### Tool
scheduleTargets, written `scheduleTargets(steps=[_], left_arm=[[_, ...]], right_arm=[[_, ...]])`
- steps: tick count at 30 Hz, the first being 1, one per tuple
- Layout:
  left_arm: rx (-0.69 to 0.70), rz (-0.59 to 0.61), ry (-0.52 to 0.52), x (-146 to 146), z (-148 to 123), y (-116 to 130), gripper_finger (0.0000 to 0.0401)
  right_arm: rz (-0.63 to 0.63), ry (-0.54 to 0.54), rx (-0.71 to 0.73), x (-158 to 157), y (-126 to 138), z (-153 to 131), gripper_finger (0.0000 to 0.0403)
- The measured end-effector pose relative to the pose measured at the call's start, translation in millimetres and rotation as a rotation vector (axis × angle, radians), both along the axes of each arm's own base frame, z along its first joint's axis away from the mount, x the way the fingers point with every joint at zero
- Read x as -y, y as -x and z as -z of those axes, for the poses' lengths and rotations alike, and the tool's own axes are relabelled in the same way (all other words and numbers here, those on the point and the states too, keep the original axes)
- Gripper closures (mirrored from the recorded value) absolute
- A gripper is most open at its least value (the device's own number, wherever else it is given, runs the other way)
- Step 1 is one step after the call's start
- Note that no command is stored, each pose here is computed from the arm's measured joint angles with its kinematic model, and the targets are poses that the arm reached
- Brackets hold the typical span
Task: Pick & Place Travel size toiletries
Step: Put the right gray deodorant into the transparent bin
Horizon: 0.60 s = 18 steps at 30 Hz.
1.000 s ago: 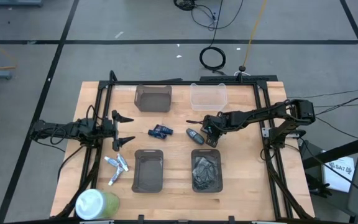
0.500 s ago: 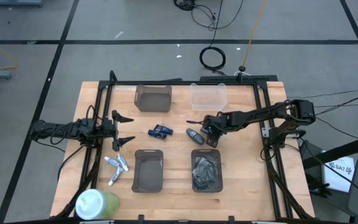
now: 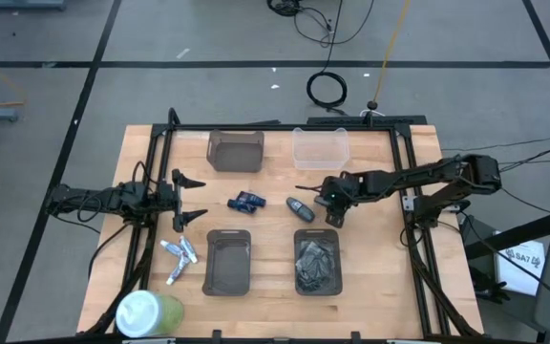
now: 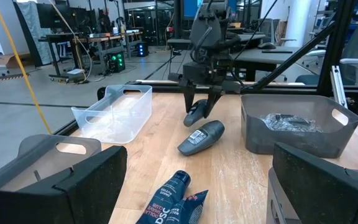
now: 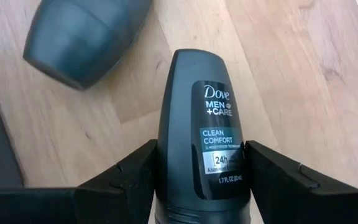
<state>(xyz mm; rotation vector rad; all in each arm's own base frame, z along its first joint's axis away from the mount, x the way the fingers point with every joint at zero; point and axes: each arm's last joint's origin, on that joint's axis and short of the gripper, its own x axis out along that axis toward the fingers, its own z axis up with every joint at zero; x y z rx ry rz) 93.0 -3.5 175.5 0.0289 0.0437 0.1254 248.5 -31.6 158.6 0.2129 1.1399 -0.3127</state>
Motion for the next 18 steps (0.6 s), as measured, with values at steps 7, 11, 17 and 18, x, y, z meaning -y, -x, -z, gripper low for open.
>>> scheduleTargets(steps=[7,11,17,18], left_arm=[[0.000,0.000,0.000,0.0,0.1,0.0,0.0006],[0.000,0.000,0.000,0.0,0.0,0.0,0.0006],[0.001,0.000,0.000,0.0,-0.1,0.0,0.0006],[0.000,0.000,0.000,0.0,0.0,0.0,0.0006]], right_arm=[[-0.019,0.021,0.022,0.0,1.4,-6.1,0.0196],[-0.024,0.025,0.038,0.0,1.8,-9.8,0.0196],[-0.037,0.031,0.038,0.0,1.7,-10.2,0.0196],[-0.042,0.033,0.038,0.0,1.6,-10.2,0.0196]])
